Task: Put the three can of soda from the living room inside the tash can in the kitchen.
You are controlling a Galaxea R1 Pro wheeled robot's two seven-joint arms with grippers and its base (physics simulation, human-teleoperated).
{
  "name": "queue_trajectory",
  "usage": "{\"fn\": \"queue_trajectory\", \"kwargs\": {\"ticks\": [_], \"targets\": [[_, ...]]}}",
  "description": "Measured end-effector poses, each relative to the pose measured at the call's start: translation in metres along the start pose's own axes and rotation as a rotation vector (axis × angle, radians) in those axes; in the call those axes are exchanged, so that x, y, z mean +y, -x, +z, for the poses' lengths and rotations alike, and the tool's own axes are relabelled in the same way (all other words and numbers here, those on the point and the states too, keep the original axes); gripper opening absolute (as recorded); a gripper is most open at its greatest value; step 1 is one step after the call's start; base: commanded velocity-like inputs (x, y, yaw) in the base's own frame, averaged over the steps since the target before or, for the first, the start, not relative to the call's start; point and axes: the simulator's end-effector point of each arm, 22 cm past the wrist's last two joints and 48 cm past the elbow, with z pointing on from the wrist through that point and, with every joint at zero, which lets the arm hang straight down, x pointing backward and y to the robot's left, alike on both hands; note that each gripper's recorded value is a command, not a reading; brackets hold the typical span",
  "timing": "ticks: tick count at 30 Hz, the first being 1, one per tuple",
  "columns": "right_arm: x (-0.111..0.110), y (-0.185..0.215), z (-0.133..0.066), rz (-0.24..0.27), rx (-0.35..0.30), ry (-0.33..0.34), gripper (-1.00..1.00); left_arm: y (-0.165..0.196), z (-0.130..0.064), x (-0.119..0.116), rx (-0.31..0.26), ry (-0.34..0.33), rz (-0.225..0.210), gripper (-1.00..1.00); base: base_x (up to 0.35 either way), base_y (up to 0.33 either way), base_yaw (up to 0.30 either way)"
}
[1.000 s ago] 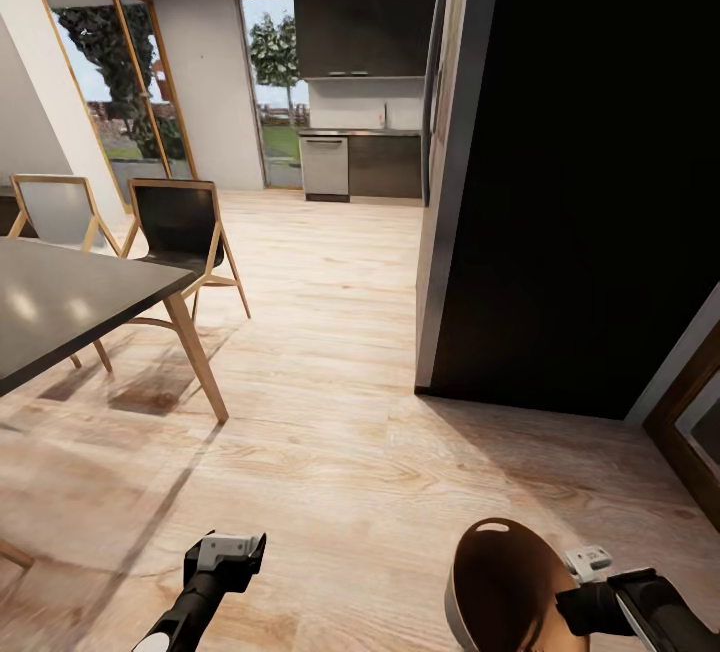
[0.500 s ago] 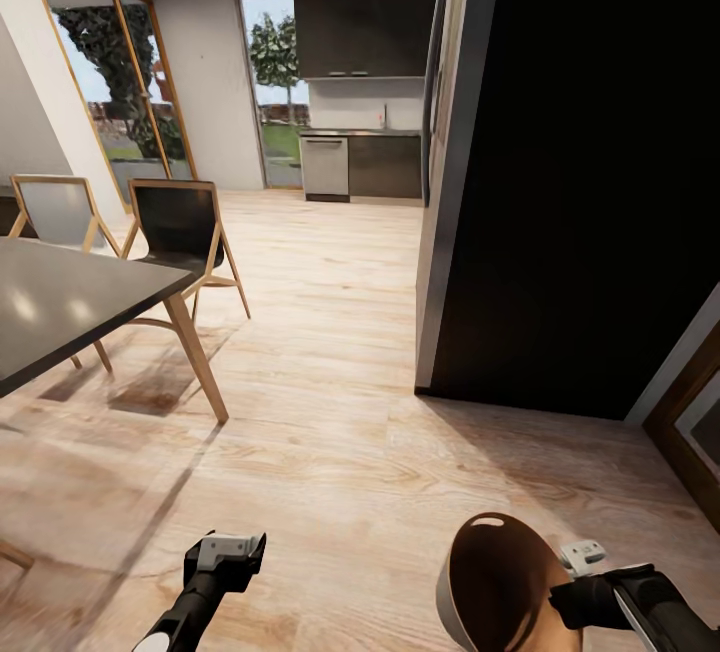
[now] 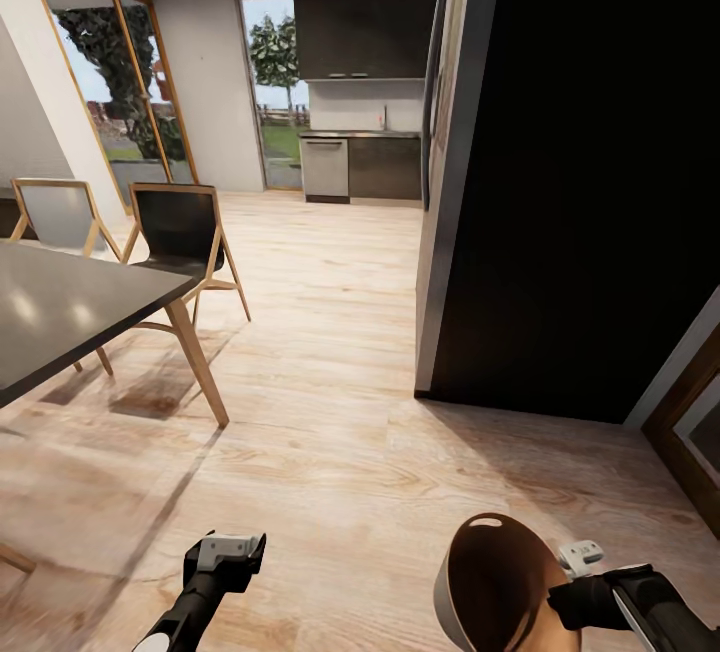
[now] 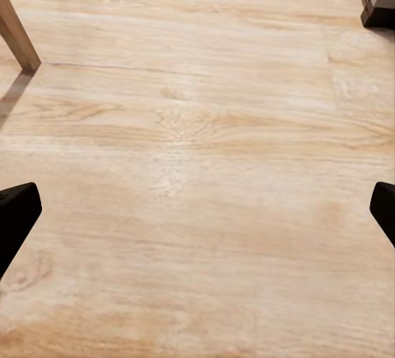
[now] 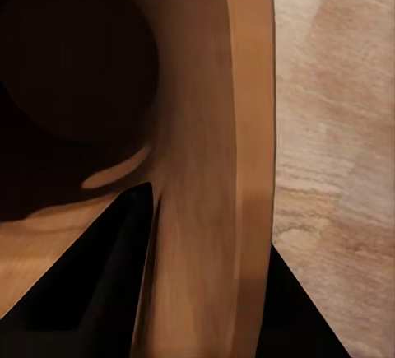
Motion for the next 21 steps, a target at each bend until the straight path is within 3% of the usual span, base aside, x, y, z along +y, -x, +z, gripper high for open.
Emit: {"fn": "queue_trajectory", "kwargs": {"ticks": [7, 16, 21], "targets": [[0.0015, 0.0005, 0.0004, 0.001, -0.001, 0.002, -1.0, -0.0006, 0.0, 0.0, 0.001, 0.0, 0.0, 1.0, -0.033, 0.0, 0.0], [0.0024, -0.0003, 0.0013, -0.001, 0.001, 0.001, -1.0, -0.0033, 0.0001, 0.0, 0.012, 0.0, 0.0, 1.0, -0.252, 0.0, 0.0], [0.0024, -0.0004, 0.0013, 0.0, 0.001, 0.001, -1.0, -0.0012, 0.0, 0.0, 0.003, 0.0, -0.001, 1.0, -0.075, 0.0, 0.0]]}}
